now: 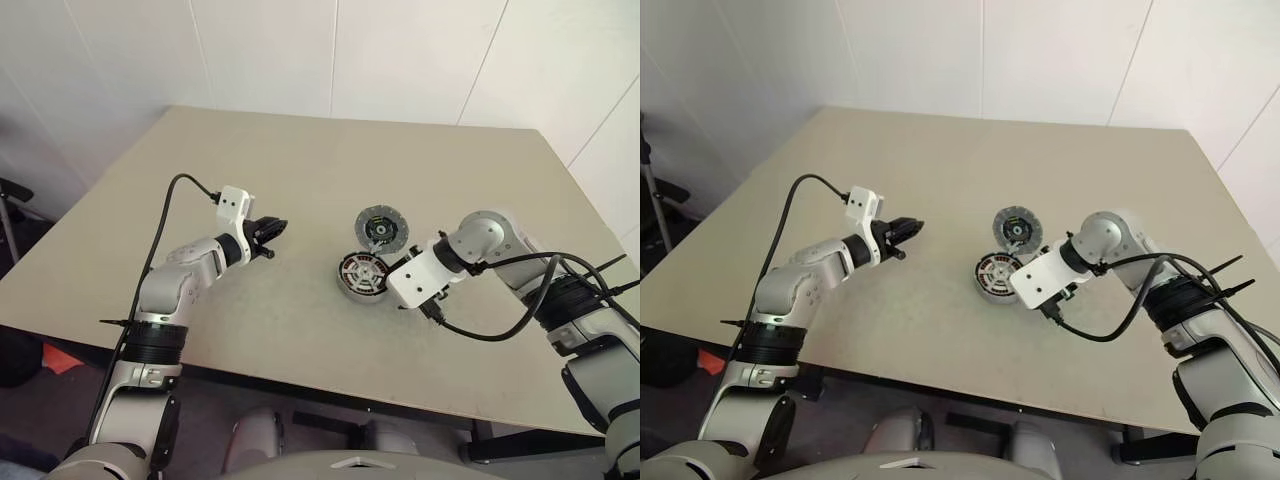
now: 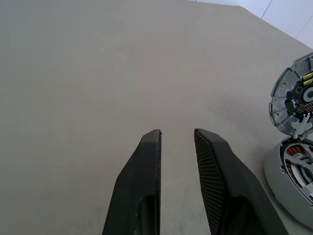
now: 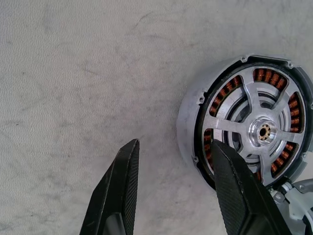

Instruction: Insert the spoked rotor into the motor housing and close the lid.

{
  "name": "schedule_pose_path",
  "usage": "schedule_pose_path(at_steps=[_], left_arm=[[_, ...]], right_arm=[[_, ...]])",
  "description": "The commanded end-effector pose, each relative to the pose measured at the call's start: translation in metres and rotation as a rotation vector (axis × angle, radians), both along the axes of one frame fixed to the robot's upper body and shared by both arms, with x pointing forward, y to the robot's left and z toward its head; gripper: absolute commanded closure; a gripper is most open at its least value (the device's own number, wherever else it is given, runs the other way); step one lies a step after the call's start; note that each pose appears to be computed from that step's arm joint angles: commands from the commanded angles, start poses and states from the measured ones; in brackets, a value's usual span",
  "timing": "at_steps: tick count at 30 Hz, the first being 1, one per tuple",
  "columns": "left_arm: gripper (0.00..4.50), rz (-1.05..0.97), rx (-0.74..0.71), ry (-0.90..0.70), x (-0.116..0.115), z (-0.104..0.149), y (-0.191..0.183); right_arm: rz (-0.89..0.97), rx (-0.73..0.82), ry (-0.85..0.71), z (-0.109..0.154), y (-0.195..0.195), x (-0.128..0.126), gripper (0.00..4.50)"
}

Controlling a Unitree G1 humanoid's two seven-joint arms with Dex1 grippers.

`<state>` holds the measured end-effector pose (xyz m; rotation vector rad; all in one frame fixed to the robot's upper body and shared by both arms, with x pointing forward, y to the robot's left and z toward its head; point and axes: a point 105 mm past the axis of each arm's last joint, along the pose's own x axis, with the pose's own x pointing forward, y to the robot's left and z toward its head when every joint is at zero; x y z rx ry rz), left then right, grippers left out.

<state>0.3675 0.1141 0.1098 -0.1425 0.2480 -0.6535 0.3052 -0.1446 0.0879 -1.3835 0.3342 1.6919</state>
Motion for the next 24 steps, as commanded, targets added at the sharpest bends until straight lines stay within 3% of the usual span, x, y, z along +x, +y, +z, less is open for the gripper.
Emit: schedule_pose_path(at_steps=[1,6,9,15,24], left_arm=[[3.35,0.001,0.008,-0.058,0.001,0.014,0.0],[3.35,0.008,0.006,-0.056,0.001,0.013,0.0],[3.35,0.014,0.006,-0.061,0.002,0.013,0.001],[3.35,0.028,0.011,-0.064,0.003,0.012,0.004],[3.35,0.032,0.018,-0.068,0.004,0.011,0.002]], right_arm=[[0.01,0.007,-0.035,0.007,0.005,0.006,1.91],[0.011,-0.001,-0.026,0.004,0.006,0.006,1.91],[0.006,-0.009,0.002,0.0,0.005,0.007,2.54],[-0.004,0.017,-0.003,-0.002,0.007,0.01,4.38],[-0.034,0.077,-0.064,0.005,0.01,0.018,4.44]])
